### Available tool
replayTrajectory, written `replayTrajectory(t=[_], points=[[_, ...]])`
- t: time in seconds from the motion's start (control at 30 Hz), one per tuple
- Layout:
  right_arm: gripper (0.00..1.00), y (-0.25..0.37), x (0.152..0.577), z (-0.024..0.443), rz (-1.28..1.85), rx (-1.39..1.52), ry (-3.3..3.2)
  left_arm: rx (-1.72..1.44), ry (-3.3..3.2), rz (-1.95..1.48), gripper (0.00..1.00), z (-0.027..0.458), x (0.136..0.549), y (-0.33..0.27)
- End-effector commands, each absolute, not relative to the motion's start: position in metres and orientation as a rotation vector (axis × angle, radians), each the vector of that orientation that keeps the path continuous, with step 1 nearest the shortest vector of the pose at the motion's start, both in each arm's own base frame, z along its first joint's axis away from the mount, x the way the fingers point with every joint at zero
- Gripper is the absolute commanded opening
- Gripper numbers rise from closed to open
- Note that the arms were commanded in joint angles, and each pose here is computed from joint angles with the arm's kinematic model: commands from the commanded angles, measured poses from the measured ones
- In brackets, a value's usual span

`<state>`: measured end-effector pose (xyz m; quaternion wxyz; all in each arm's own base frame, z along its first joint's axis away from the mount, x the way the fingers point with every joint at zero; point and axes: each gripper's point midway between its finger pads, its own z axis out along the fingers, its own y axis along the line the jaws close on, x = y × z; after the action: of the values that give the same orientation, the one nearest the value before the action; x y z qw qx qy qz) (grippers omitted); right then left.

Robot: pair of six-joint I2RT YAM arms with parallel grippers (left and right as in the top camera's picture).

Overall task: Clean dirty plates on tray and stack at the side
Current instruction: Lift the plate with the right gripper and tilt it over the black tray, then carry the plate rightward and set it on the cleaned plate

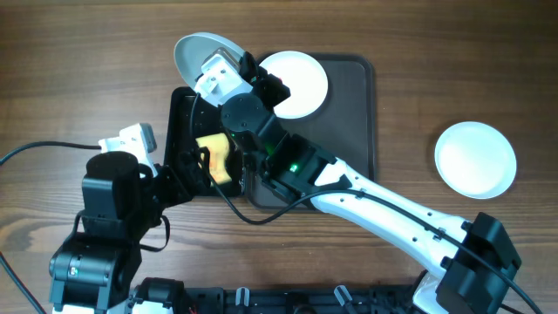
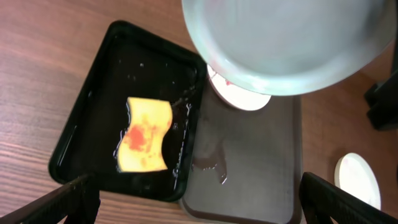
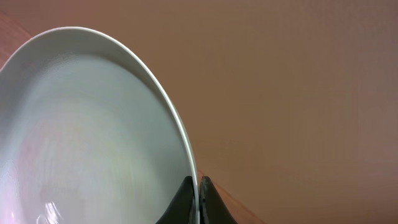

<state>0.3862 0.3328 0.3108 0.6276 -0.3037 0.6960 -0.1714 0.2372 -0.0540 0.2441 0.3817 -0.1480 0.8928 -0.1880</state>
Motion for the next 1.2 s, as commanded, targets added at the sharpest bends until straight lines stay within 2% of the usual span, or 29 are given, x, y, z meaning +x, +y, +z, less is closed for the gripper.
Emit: replayTrajectory(t=[0.0,0.33,0.57,0.67,0.8,0.93,1.17], points=[[0.04,0.332,0.385,0.322,-0.399,-0.661,1.586,-0.39,2.271,-0.471,1.0,0.247,0.238,-0.051],[0.04,0.322,0.384,0.323,-0.442,-0.593,1.608,-0.39,2.271,-0.471,1.0,0.247,0.238,-0.051],[0.04,0.305,0.381,0.312,-0.433,-0.437,1.688,-0.39,2.271,-0.471,1.0,0.247,0.238,-0.051],[0.04,0.296,0.378,0.287,-0.366,-0.357,1.791,-0.39,2.271,-0.471,1.0,0.247,0.238,-0.051],[0.04,0.29,0.374,0.227,-0.108,-0.28,2.068,-0.39,2.271,-0.471,1.0,0.247,0.238,-0.051],[0.04,0.259,0.377,0.179,0.189,-0.026,2.39,-0.39,2.271,-0.471,1.0,0.247,0.238,-0.051],[0.04,0.177,0.392,0.169,0.352,0.452,2.543,-0.39,2.271,-0.471,1.0,0.247,0.238,-0.051]])
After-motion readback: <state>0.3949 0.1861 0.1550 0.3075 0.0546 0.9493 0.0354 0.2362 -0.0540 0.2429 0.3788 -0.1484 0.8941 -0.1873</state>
